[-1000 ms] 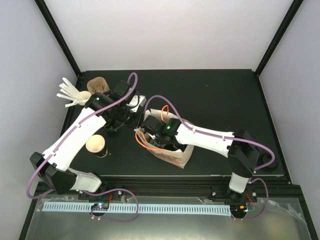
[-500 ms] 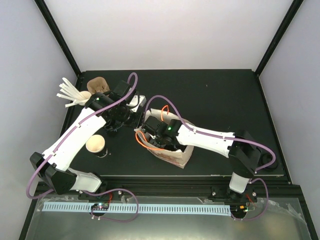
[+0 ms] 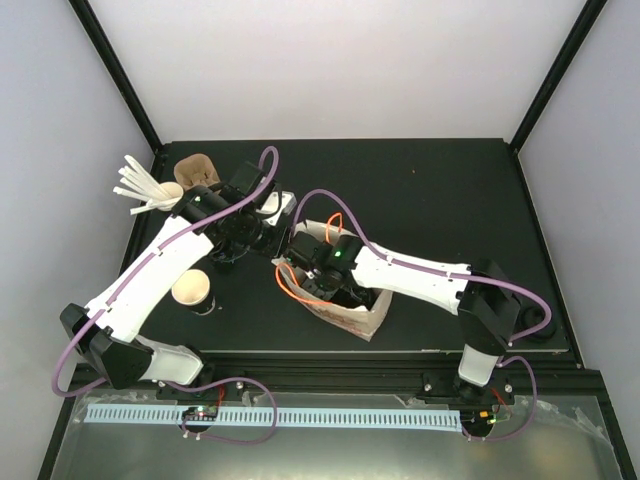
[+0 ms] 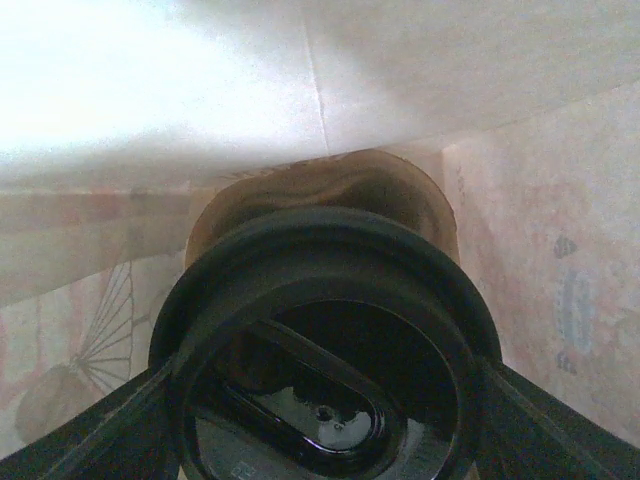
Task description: Pack the takeout coffee
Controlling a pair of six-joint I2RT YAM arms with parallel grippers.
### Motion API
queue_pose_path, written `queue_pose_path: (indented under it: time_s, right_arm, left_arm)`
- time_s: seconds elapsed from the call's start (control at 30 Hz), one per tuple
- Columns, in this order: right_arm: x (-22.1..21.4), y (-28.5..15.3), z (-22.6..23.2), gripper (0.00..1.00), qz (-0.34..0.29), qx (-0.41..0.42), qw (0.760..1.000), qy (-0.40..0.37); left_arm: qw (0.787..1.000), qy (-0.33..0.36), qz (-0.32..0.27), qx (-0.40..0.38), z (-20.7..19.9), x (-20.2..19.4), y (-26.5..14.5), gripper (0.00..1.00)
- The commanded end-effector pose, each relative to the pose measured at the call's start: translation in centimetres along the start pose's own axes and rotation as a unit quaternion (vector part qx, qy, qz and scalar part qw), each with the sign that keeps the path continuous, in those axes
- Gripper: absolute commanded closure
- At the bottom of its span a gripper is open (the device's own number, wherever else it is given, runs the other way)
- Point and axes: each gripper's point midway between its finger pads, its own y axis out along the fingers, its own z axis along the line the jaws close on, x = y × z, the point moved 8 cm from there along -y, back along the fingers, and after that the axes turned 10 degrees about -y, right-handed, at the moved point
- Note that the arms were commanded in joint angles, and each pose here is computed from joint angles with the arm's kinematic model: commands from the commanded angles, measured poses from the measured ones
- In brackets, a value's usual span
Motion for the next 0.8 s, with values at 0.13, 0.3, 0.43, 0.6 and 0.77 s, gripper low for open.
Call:
queue_pose_path:
  time_s: [0.13, 0.3, 0.43, 0.6, 0.77]
  right_arm:
    - [-4.7, 0.5, 0.5, 0.51, 0.186, 0.012, 0.982, -0.027]
    - [-4.1, -0.1, 0.3, 0.5, 0.166, 0.006, 0.986, -0.026]
    - [-4.9, 2.1, 0.9, 0.5, 0.181, 0.016, 0.983, -0.036]
    - [-7.2, 5.8, 1.8, 0.5, 0.207, 0.035, 0.977, -0.042]
    - [-10.2, 9.3, 3.0, 0.5, 0.236, 0.068, 0.969, -0.032]
  left_arm:
    - [0.999, 0.029, -0.025, -0.015, -1.4, 0.7, -1.1, 0.96]
    - [0.999, 0.033, -0.03, -0.013, -1.6, 1.0, -1.3, 0.96]
    - [0.999, 0.036, -0.034, -0.023, -1.9, 1.2, -1.4, 0.96]
    - [0.998, 0.036, -0.026, -0.036, -2.2, 1.2, -1.2, 0.96]
    - [0.998, 0.035, -0.019, -0.055, -2.7, 1.2, -0.9, 0.96]
